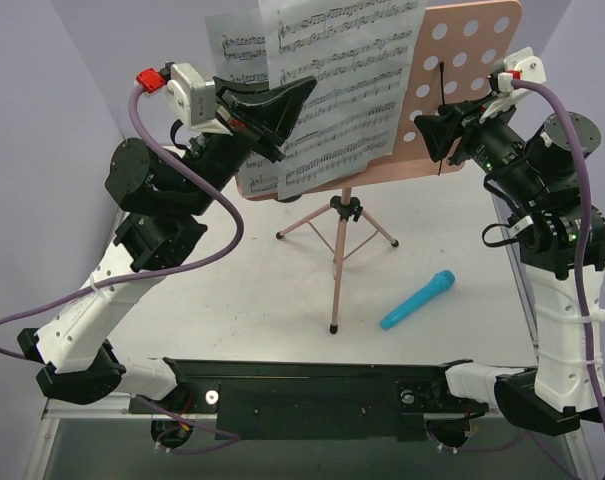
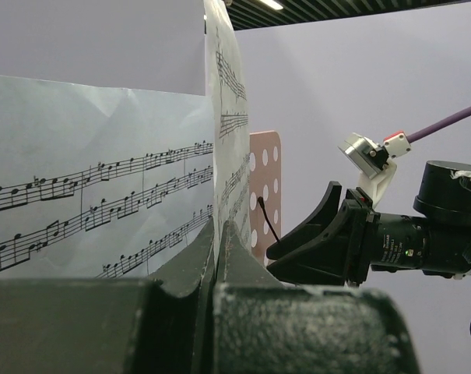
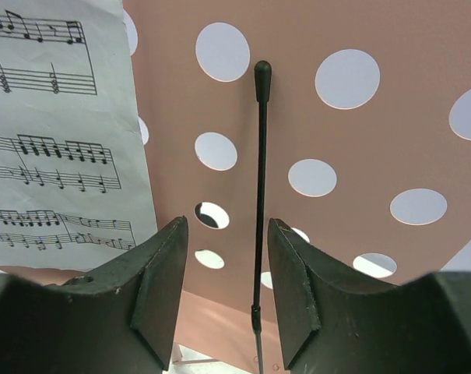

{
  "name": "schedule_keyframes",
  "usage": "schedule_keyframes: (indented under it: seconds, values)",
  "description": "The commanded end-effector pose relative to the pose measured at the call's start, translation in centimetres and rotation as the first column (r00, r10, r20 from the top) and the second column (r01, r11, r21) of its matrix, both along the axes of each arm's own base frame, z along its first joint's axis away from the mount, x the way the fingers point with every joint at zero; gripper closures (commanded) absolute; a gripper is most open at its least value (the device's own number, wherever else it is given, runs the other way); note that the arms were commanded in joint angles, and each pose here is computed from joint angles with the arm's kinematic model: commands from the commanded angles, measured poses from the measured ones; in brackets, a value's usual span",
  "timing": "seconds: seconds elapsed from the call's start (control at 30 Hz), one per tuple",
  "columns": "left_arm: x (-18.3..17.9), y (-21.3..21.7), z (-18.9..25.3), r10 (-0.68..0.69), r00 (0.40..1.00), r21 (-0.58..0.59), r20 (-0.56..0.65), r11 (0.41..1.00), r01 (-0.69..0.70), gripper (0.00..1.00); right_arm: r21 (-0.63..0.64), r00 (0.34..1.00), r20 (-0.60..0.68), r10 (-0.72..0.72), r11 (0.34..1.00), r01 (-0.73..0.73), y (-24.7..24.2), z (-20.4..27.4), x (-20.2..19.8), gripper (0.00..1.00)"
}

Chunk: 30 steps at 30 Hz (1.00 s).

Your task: Set up the instrument practice props

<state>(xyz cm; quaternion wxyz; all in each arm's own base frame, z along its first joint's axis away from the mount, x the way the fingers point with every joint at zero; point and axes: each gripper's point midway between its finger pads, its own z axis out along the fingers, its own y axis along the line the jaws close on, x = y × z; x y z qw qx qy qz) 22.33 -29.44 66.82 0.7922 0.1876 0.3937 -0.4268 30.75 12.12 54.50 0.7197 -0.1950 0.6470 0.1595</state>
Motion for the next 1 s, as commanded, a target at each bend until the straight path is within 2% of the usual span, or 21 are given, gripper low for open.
schedule_keyframes:
  seconds: [0.0,0.13,0.23,0.37,0.6,0.8,0.97]
  values:
    - [-0.6,1.2,1.9,-0.009,0.999,-0.067,0.041,0.998,0.012,1.00,0.035,0.994,0.109,-0.008,0.999,0.005,-0.4,3.4,-0.6,0.61]
    - [-0.5,0.9,1.8,-0.019,0.999,-0.072,0.041,0.997,0.022,1.00,0.036,0.993,0.113,-0.022,0.999,0.019,-0.6,3.3,-0.5,0.67]
    - [-0.3,0.4,1.6,-0.032,0.999,-0.067,0.041,0.997,0.035,1.00,0.040,0.991,0.125,-0.046,0.998,0.041,-1.1,3.5,-0.7,0.83]
    - [0.0,-0.3,1.3,-0.049,0.998,-0.059,0.040,0.997,0.051,1.00,0.048,0.989,0.129,-0.077,0.996,0.071,-1.7,3.5,-0.8,0.97]
    - [0.5,-1.4,1.0,-0.072,0.997,-0.068,0.029,0.995,0.074,1.00,0.053,0.987,0.134,-0.088,0.995,0.081,-1.9,3.4,-1.1,0.97]
    - [1.2,-1.5,0.9,-0.064,0.997,-0.137,0.042,0.988,0.069,1.00,0.121,0.979,0.169,-0.113,0.988,0.093,-2.2,3.5,-1.0,0.94]
    - [1.9,-2.3,0.5,-0.065,0.997,-0.146,0.035,0.987,0.070,1.00,0.185,0.976,0.192,-0.103,0.980,0.067,-2.0,3.3,-1.3,0.94]
